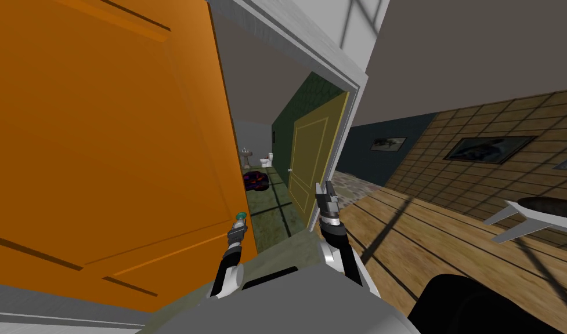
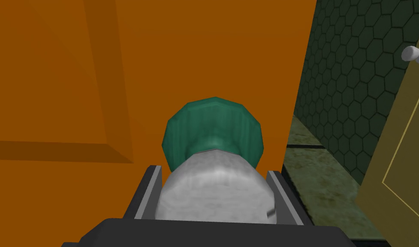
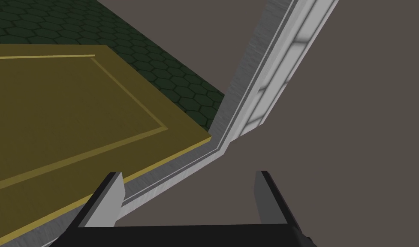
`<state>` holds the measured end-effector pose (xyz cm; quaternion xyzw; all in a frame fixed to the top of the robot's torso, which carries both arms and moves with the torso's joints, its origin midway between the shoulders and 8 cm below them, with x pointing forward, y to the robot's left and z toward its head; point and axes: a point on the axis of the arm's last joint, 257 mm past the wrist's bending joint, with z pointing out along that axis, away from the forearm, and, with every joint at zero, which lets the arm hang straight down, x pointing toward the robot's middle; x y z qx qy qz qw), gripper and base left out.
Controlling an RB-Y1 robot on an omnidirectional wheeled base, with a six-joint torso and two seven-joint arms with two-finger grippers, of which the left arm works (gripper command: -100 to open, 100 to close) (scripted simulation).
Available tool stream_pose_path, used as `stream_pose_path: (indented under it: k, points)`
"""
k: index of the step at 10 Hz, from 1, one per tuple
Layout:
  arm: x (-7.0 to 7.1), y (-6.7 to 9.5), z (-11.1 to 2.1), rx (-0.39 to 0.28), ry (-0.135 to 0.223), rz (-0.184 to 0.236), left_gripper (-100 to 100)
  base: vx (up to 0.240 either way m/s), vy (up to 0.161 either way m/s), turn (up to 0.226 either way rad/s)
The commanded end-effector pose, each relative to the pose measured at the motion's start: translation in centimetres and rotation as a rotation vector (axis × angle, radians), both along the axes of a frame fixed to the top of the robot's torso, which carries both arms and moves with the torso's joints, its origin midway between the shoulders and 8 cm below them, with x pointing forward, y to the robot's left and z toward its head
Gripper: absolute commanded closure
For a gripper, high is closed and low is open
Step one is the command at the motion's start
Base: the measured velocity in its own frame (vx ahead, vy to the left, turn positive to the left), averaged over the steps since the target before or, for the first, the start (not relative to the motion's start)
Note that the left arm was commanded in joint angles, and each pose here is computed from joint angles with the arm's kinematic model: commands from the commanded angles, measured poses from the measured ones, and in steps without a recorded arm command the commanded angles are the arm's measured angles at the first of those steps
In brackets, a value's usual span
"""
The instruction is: Push the door open
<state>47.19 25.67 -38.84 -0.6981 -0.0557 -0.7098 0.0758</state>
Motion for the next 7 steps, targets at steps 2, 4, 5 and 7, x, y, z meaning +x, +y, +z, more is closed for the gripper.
stream_pose_path:
  k: [2, 4, 5, 7]
  points:
    - [-0.1, 1.5, 0.0, 0.007, 0.0, 0.026, 100, 0.167, -0.025, 0.032]
    - [-0.1, 2.6, 0.1, 0.01, 0.001, 0.047, 100, 0.158, -0.024, 0.046]
    - [-0.2, 3.2, 0.1, 0.012, 0.001, 0.06, 100, 0.194, 0.002, 0.004]
    - [-0.3, 4.6, 0.1, 0.014, 0.001, 0.087, 100, 0.203, -0.022, 0.031]
